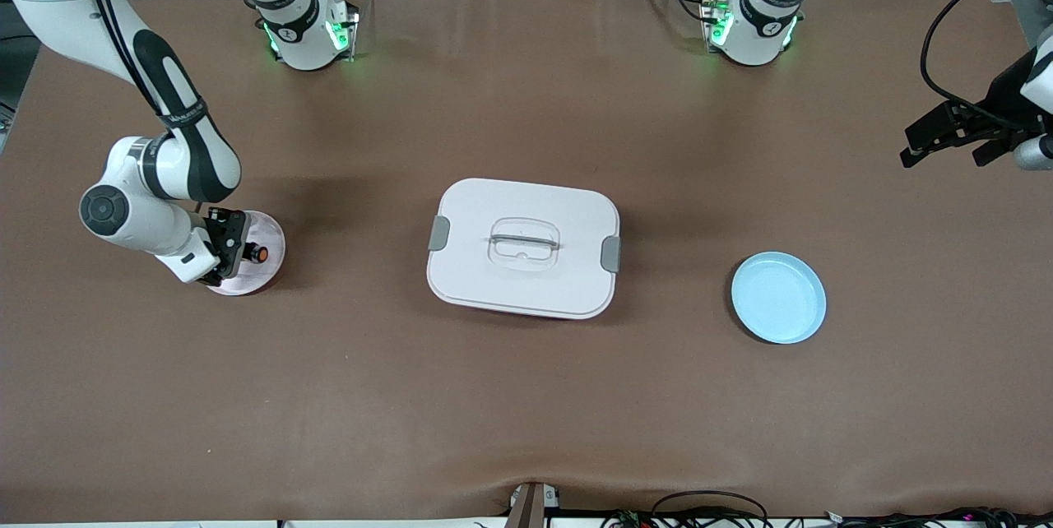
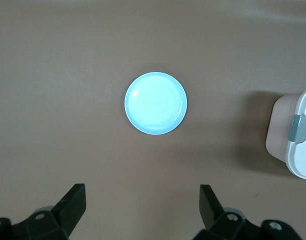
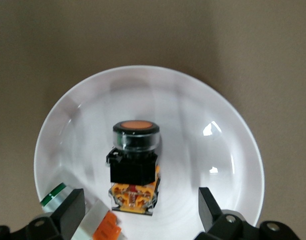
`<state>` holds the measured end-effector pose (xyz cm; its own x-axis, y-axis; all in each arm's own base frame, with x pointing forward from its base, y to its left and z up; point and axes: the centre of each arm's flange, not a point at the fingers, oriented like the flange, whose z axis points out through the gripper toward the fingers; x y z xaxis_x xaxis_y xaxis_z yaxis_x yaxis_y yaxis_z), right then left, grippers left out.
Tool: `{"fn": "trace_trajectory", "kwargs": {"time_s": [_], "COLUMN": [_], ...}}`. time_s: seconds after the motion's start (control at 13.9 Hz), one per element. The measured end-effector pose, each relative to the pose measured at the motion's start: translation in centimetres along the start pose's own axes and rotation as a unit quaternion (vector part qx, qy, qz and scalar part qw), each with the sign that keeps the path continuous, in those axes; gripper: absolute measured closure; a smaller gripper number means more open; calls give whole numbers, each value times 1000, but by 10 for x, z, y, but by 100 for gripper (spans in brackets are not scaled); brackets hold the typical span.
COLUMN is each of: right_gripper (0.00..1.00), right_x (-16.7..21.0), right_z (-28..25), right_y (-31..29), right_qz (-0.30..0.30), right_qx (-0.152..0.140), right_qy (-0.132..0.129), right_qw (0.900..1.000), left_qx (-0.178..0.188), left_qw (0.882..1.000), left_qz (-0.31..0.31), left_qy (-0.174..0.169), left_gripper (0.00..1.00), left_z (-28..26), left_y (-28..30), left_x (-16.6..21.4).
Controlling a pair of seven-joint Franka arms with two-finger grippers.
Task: Transfer orange switch to right arm and place
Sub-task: 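Lower the orange switch onto the white plate with the right gripper, then open the right gripper to release the switch on the plate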
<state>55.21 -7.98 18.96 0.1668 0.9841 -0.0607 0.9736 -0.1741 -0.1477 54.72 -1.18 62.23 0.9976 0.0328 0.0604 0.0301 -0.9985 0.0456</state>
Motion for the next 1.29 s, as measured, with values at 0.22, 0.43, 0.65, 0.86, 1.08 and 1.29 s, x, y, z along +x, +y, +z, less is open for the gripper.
{"fn": "trace_trajectory", "kwargs": {"time_s": [0.22, 0.43, 0.65, 0.86, 1.08, 1.29], "right_gripper": [0, 0, 0, 0, 0, 0], "right_x": [-3, -1, 0, 9, 14, 12], "right_z": [-4, -16, -30, -56, -82, -109], "right_y": [-2, -2, -5, -9, -11, -15], "right_qz": [52, 110, 167, 215, 228, 307], "right_qx": [50, 85, 109, 118, 103, 97], "right_qy": [-9, -17, -18, -29, -24, 1], "right_qw": [997, 990, 980, 969, 968, 947], "left_qx": [1, 1, 1, 1, 1, 1], "left_qw": [1000, 1000, 1000, 1000, 1000, 1000], "left_qz": [-1, -1, -1, 0, 1, 2], "left_qy": [-5, -7, -7, -7, -6, -6], "left_gripper": [0, 0, 0, 0, 0, 0], "left_z": [6, 8, 7, 7, 7, 7], "left_y": [-1, -1, -1, 0, 1, 3], "left_x": [3, 3, 4, 4, 3, 3]}}
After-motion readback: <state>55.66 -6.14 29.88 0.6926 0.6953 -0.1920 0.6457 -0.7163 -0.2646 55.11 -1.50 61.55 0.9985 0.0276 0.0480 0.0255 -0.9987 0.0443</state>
